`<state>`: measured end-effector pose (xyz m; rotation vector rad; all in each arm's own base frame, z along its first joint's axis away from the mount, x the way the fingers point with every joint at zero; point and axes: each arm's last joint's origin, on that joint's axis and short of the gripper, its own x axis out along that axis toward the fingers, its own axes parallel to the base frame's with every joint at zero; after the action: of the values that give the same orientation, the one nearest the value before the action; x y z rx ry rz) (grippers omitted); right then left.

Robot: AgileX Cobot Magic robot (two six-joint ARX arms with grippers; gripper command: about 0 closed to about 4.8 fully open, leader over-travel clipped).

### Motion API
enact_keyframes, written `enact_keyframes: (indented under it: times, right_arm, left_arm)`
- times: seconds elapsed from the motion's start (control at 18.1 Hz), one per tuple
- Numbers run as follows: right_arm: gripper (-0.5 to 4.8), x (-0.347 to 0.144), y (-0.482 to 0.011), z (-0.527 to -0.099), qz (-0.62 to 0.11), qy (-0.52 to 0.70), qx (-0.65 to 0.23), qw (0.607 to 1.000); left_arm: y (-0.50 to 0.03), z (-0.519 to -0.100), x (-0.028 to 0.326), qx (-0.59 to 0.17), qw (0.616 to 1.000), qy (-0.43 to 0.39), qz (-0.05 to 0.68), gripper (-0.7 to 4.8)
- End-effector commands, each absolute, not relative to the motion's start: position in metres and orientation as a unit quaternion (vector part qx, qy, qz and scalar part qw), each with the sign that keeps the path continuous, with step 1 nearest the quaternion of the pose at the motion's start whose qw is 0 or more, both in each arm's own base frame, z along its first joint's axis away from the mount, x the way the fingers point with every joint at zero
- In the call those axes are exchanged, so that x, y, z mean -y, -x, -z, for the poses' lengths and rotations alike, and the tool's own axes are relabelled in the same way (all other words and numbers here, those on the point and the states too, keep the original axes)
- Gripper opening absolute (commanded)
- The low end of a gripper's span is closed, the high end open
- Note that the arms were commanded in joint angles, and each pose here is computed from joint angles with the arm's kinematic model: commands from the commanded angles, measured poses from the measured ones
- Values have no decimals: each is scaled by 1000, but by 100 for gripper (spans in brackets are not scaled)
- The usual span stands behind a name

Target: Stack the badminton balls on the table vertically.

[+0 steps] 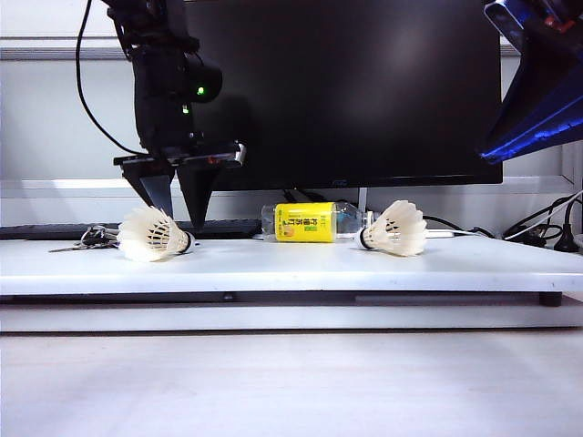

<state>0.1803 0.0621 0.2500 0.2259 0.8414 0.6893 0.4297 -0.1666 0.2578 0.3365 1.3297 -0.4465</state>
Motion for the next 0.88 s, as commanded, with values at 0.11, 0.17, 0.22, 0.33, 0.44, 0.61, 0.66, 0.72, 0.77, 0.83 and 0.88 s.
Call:
enact_keyframes:
  times: [0.11, 0.17, 0.22, 0.33, 0.44, 0.61, 0.66, 0.72, 0.77, 0.83, 0.88]
  right_arm:
    - [54, -63, -181, -252, -334, -109, -392, 850]
    - [53, -63, -180, -252, -335, -109, -392, 850]
    - [54, -63, -180, -252, -335, -109, -392, 850]
    - [53, -63, -180, -252, -335, -109, -392, 850]
    - [54, -63, -180, -252, -336, -109, -392, 850]
    - [54, -63, -180, -252, -336, -109, -392, 850]
    - [54, -63, -180, -252, -335, -109, -392, 850]
    - [53, -63, -180, -252, -335, -109, -392, 850]
    - [53, -63, -180, -252, -335, -109, -392, 850]
    - [54, -63, -180, -252, -335, -109, -392, 850]
    - [53, -63, -180, -252, -335, -109, -392, 850]
  left_arm:
    - [-431, -258, 169, -602, 755, -158, 208, 248]
    - [-431, -257, 169, -602, 754, -157, 208, 247]
    - [-432, -255, 169, -603, 753, -159, 209, 248]
    - [-433, -252, 170, -607, 749, -161, 210, 247]
    - [-434, -249, 170, -609, 747, -163, 211, 248]
    - [-434, -248, 170, -607, 748, -166, 212, 247]
    - [-435, -248, 171, -606, 749, -166, 212, 247]
    - [-435, -248, 171, -605, 749, -166, 212, 247]
    - [-435, -248, 171, -605, 749, -167, 213, 247]
    - [-435, -247, 171, -605, 748, -169, 215, 247]
    - [-436, -245, 171, -606, 747, -169, 215, 247]
